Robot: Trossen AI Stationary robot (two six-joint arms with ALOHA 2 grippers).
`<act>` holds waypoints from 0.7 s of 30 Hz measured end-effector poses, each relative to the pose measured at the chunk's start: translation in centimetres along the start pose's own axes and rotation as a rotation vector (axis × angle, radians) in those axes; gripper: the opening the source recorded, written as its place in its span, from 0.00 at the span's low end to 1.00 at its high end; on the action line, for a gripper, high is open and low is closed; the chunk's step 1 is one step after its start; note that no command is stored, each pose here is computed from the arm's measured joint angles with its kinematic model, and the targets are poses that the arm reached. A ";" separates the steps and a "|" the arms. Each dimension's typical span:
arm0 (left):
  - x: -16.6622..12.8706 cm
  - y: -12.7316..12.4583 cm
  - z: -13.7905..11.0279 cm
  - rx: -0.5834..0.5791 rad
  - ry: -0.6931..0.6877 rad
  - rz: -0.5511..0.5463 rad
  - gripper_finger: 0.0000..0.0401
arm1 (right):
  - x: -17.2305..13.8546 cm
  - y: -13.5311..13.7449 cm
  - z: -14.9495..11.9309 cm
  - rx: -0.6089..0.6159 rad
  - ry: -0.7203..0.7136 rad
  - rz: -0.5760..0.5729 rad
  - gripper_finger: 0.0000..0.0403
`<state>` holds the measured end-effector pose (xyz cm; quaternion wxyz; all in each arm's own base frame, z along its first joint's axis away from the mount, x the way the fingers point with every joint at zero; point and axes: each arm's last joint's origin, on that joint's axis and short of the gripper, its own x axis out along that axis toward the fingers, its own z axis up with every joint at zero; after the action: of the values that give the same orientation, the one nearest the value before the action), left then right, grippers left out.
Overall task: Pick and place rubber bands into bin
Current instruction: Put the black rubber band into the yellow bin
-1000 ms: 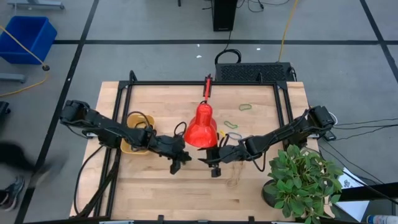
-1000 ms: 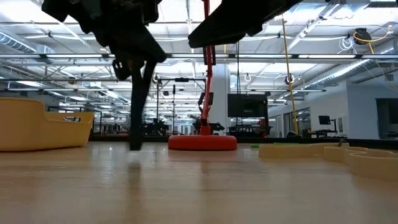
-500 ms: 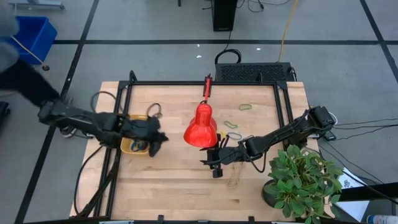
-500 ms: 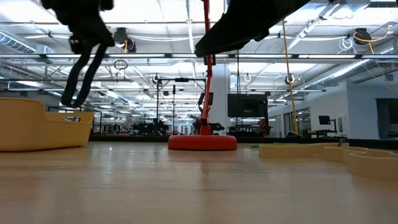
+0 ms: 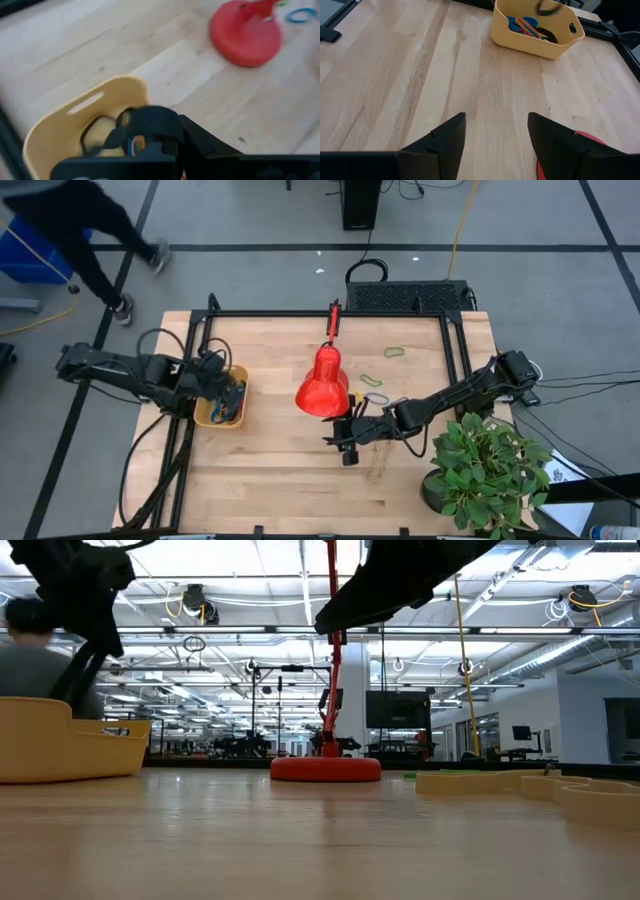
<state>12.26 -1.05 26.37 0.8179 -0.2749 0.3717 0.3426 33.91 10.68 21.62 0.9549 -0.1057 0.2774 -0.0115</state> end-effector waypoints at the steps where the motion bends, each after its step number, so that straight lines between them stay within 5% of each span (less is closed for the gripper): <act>1: 0.1 0.0 -0.1 -0.014 0.011 0.018 0.01 | 0.0 0.0 0.0 0.000 0.000 0.000 0.52; 21: 4.7 -0.4 -2.2 -0.056 0.251 0.286 0.01 | 0.0 0.0 -0.1 0.041 0.008 0.001 0.52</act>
<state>13.92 -1.21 21.47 0.7003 -0.2824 0.4962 0.4284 33.86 10.71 21.55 0.9557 -0.0860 0.2809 -0.0171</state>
